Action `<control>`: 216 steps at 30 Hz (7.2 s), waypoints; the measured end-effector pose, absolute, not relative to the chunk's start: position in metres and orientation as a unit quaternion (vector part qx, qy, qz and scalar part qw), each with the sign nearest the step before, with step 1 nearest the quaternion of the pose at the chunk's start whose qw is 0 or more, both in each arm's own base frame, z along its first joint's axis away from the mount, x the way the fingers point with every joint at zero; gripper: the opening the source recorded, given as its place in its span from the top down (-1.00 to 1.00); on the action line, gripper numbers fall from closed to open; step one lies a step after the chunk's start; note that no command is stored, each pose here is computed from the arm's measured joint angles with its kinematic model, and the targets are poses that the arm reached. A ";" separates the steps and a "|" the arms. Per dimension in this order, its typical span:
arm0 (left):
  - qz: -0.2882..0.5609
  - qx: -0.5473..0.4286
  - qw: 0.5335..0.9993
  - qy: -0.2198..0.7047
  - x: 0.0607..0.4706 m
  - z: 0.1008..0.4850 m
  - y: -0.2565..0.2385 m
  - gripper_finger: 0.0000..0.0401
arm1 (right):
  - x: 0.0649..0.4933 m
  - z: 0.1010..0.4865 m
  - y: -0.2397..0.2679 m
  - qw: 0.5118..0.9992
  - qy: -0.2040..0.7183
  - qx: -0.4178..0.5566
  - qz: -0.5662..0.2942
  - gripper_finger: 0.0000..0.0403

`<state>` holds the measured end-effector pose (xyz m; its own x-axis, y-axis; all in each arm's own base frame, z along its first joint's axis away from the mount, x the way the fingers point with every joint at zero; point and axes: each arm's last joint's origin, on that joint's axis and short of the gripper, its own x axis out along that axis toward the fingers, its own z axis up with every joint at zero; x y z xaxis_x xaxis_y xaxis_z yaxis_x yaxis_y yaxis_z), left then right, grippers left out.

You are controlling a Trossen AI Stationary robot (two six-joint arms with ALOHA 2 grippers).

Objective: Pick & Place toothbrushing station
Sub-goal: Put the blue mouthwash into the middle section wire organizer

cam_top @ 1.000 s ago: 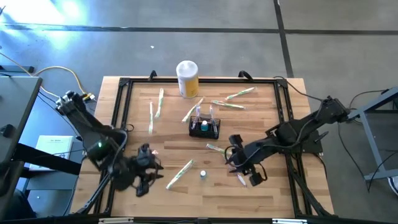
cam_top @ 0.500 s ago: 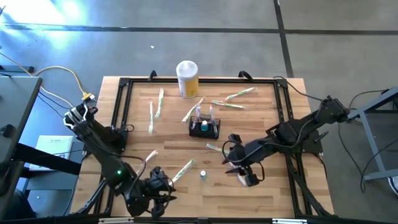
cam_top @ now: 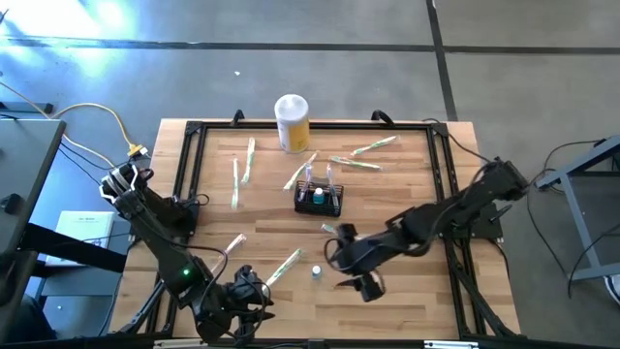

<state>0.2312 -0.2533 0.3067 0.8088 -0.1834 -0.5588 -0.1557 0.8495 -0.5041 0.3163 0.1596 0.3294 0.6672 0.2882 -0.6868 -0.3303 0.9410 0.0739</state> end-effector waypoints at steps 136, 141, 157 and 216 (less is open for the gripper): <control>0.004 -0.213 0.919 0.332 0.228 0.301 -0.248 0.31 | 0.405 0.181 0.136 0.824 0.468 -0.153 0.281 0.57; 0.005 -0.217 0.918 0.332 0.228 0.301 -0.248 0.31 | 0.403 0.185 0.137 0.831 0.481 -0.123 0.253 0.57; 0.005 -0.213 0.917 0.337 0.228 0.300 -0.248 0.31 | 0.411 0.288 0.132 0.866 0.492 -0.055 0.067 0.57; 0.063 -0.058 0.896 0.436 0.204 0.303 -0.202 0.31 | 0.339 0.382 0.021 0.851 0.510 0.033 -0.118 0.57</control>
